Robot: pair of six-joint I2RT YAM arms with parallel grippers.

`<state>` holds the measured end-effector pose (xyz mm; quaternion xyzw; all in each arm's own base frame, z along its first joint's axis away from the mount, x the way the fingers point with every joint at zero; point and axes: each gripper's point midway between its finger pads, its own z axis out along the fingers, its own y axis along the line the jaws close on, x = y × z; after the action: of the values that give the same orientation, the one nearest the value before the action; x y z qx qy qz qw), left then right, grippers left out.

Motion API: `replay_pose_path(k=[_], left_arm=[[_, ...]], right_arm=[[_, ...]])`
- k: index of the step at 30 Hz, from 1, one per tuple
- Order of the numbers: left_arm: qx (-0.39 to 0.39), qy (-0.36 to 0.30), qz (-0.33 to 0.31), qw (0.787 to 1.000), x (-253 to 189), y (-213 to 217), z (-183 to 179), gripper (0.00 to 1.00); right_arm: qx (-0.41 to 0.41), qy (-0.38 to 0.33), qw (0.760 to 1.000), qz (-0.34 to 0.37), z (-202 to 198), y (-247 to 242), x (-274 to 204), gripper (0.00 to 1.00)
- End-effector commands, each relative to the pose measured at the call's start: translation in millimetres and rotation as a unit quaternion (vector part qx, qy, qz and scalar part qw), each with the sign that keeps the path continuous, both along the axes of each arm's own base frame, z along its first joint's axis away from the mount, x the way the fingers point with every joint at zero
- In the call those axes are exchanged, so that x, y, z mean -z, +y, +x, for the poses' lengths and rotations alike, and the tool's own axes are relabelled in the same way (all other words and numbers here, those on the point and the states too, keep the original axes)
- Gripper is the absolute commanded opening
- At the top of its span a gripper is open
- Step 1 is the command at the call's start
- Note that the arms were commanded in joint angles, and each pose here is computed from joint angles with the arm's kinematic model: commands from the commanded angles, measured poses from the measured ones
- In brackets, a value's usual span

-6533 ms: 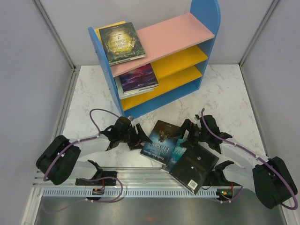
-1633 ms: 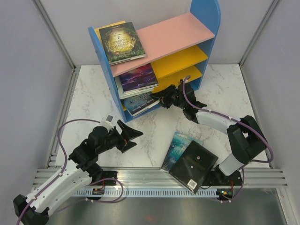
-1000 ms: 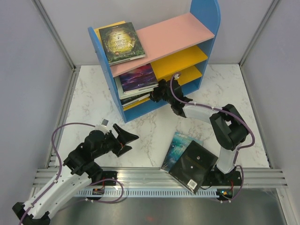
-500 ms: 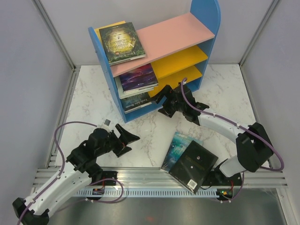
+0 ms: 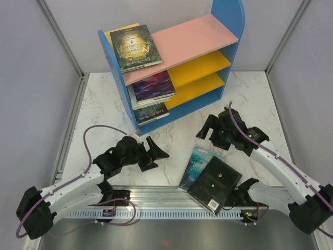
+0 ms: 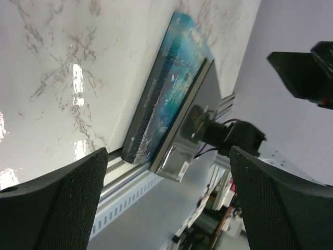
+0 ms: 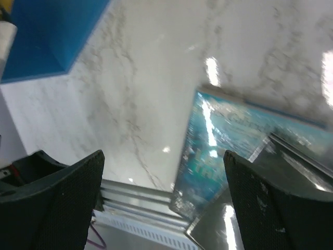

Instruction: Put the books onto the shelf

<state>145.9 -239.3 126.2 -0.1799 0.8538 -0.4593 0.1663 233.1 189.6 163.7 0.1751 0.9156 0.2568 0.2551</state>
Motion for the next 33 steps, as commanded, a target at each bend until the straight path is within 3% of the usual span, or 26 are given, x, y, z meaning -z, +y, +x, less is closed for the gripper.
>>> replay_pose_path(k=[1,5,11,16,23,28,33], left_arm=[[0.077,-0.071,-0.024,0.994,-29,-41,-1,0.99],[0.147,-0.038,0.026,0.988,-1,-83,-18,0.98],[0.180,-0.028,0.021,0.983,1,-116,-19,0.96],[0.185,-0.017,0.026,0.982,8,-114,-26,0.95],[0.161,-0.013,0.021,0.987,13,-88,-36,0.95],[0.135,-0.012,0.016,0.991,13,-68,-42,0.95],[0.107,-0.014,0.027,0.994,15,-41,-48,0.95]], right_arm=[[0.004,0.116,0.982,-0.146,-73,-71,50,0.98],[0.052,0.144,0.970,-0.187,-107,-108,71,0.98],[0.051,0.180,0.960,-0.210,-114,-111,89,0.98],[0.046,0.189,0.943,-0.270,-99,-120,105,0.98],[0.035,0.206,0.939,-0.271,-84,-106,134,0.98],[0.029,0.212,0.946,-0.245,-74,-90,153,0.98],[0.008,0.220,0.970,-0.107,-80,-41,170,0.97]])
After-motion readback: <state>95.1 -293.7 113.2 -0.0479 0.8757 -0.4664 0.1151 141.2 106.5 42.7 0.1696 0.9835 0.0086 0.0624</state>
